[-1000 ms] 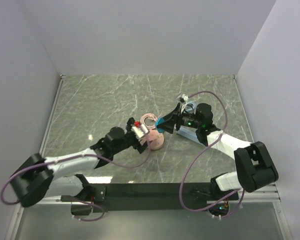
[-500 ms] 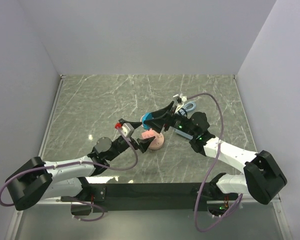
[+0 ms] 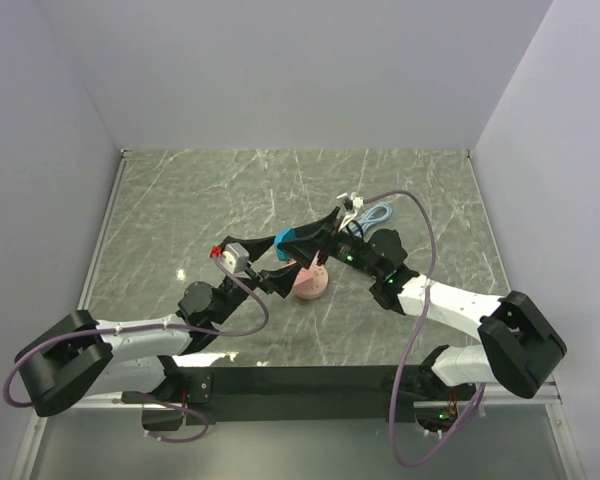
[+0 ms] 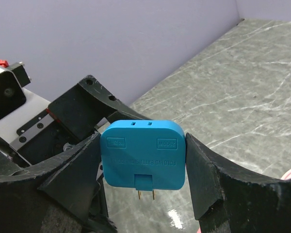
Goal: Insert the plug
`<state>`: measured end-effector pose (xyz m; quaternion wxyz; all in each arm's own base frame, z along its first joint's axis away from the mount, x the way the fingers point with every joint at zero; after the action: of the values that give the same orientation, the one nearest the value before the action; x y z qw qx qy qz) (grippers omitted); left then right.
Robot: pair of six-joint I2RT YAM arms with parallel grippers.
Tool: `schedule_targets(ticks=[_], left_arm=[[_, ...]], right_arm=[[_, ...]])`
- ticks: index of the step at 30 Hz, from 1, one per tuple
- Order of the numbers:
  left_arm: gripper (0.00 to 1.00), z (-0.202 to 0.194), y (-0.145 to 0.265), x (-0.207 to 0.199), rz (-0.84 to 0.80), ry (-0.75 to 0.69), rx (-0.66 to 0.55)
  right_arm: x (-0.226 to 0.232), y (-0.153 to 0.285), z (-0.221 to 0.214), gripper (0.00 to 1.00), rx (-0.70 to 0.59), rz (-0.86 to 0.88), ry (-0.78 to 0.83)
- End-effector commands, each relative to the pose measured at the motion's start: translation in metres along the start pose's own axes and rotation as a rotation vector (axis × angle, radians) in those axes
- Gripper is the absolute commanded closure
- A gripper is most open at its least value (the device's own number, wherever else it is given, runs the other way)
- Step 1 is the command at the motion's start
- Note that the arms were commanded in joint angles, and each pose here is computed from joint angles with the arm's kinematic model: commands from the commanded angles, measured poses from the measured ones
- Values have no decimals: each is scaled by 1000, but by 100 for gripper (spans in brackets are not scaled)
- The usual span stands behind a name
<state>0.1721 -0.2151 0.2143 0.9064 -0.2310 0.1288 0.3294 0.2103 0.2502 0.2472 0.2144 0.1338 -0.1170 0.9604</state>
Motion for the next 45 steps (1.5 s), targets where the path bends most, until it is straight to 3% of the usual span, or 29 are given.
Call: schedule_targets(ticks=[1, 2, 5, 6, 9, 11, 13, 15, 17, 18, 21, 28, 36, 41, 45], left_arm=[[0, 12, -11, -6, -7, 39, -73], [1, 10, -13, -5, 5, 38, -64], [17, 7, -15, -4, 3, 38, -48], [27, 7, -15, -4, 7, 38, -48], [40, 7, -17, -4, 8, 38, -56], [41, 7, -18, -4, 6, 40, -62], [49, 8, -19, -5, 6, 40, -62], [65, 5, -21, -4, 6, 40, -42], [72, 4, -23, -5, 4, 42, -30], [84, 3, -23, -5, 4, 43, -23], [99, 1, -25, -4, 14, 45, -8], [100, -1, -26, -3, 8, 14, -3], [99, -4, -18, 16, 94, -167, -34], [99, -12, -24, 22, 194, -384, -43], [100, -8, -25, 23, 290, -489, -144]], right_arm=[[5, -2, 9, 90, -85, 11, 28], [7, -2, 9, 90, -87, 13, 29], [9, 1, 10, 90, -101, 21, 36], [11, 1, 9, 90, -103, 26, 37], [12, 2, 8, 90, -102, 28, 44], [13, 2, 6, 90, -98, 29, 48], [13, 3, 4, 90, -95, 25, 48], [14, 5, 4, 90, -102, 24, 51], [15, 6, 6, 90, -116, 24, 58], [16, 7, 6, 89, -119, 24, 61], [16, 8, 7, 89, -121, 17, 65], [17, 7, 8, 87, -111, 13, 70], [17, 20, 31, 51, -67, -136, 119], [27, 24, 61, 46, 53, -228, 59], [27, 33, 73, 41, 51, -373, -30]])
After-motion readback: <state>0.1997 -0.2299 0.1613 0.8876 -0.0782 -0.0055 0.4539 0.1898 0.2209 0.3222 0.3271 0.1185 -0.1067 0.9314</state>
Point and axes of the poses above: each gripper's point midway between its finger pads, its own y axis back along the fingers, its own x axis along the line the jaws close on, z = x × y, the point moved 9 cm from there along y, back along the fingers, and after that the axes turned 12 degrees about y, right-handed, at the moved point
